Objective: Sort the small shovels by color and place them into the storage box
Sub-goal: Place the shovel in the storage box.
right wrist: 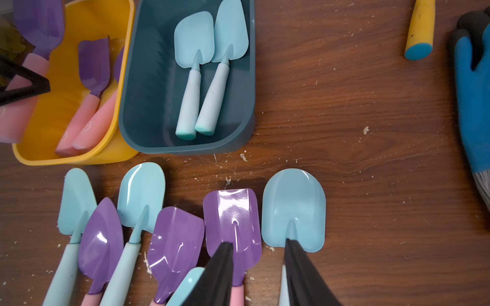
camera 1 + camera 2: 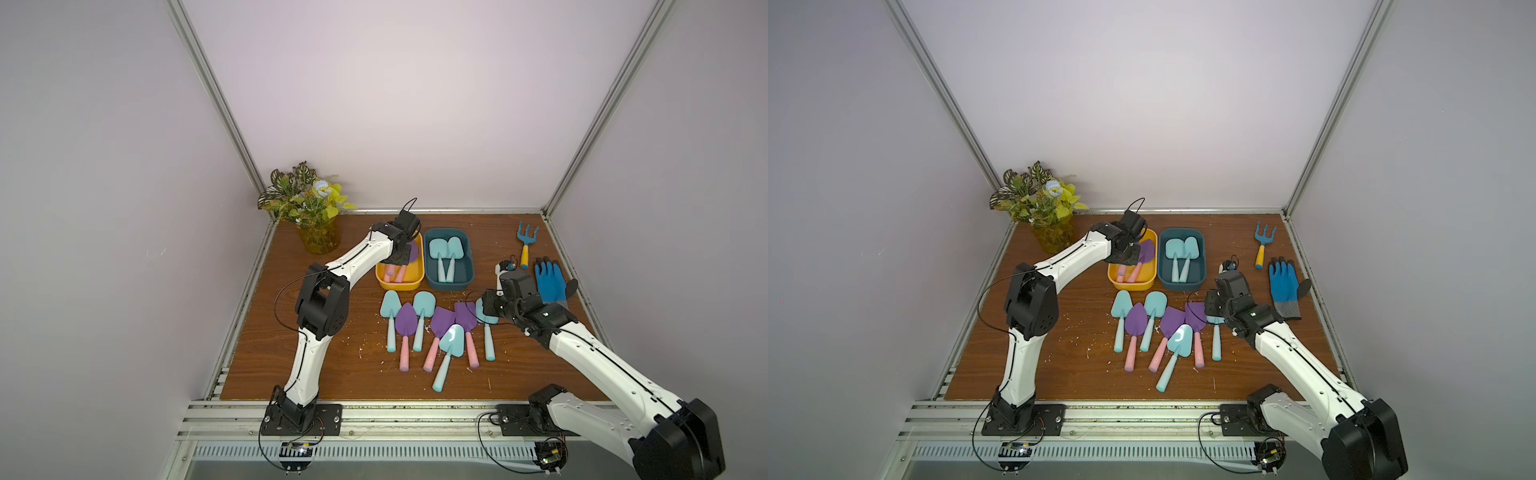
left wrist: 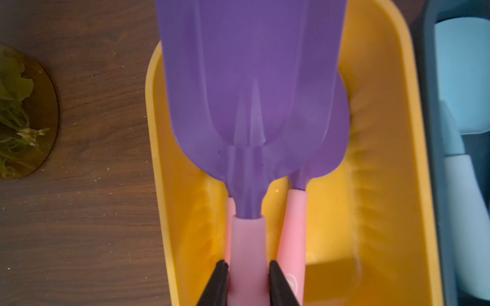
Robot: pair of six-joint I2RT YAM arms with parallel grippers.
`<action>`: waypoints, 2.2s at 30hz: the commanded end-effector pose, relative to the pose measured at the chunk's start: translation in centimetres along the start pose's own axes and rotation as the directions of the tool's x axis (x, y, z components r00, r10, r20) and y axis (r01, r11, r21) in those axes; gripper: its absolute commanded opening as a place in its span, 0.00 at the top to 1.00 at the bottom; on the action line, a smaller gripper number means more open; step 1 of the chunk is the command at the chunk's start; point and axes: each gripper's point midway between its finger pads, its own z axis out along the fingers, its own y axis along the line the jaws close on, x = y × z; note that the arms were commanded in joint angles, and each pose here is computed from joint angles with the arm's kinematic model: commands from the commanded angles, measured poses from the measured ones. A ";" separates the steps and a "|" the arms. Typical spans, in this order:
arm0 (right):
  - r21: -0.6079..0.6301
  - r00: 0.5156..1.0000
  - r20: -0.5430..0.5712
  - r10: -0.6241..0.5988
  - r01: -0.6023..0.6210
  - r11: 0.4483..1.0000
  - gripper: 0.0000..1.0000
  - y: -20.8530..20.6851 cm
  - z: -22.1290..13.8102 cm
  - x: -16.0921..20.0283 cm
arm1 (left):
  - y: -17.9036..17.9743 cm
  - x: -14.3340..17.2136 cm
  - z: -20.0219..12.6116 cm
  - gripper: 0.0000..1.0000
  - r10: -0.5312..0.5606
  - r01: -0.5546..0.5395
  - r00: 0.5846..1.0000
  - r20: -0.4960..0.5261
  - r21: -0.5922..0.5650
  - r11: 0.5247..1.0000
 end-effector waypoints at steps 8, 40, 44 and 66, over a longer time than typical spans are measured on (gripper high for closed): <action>0.018 0.999 0.039 -0.013 0.012 1.000 0.61 -0.3 -0.5 -1.1 | -0.6 -0.3 1.4 1.00 0.011 -0.010 1.000 -0.021 0.032 0.999; 0.029 0.999 0.032 -0.016 0.015 0.999 0.61 -0.6 0.0 -0.6 | -1.0 1.9 4.2 0.96 0.009 -0.006 0.995 -0.096 0.032 0.999; 0.030 0.999 0.032 -0.017 0.016 0.999 0.61 -0.6 0.0 -0.6 | -1.0 2.0 4.3 0.92 0.012 -0.009 0.995 -0.098 0.030 1.000; 0.033 1.000 0.022 -0.020 0.019 0.999 0.61 -0.6 0.2 -0.3 | -1.1 2.5 4.5 0.74 0.014 -0.010 0.994 -0.109 0.034 0.999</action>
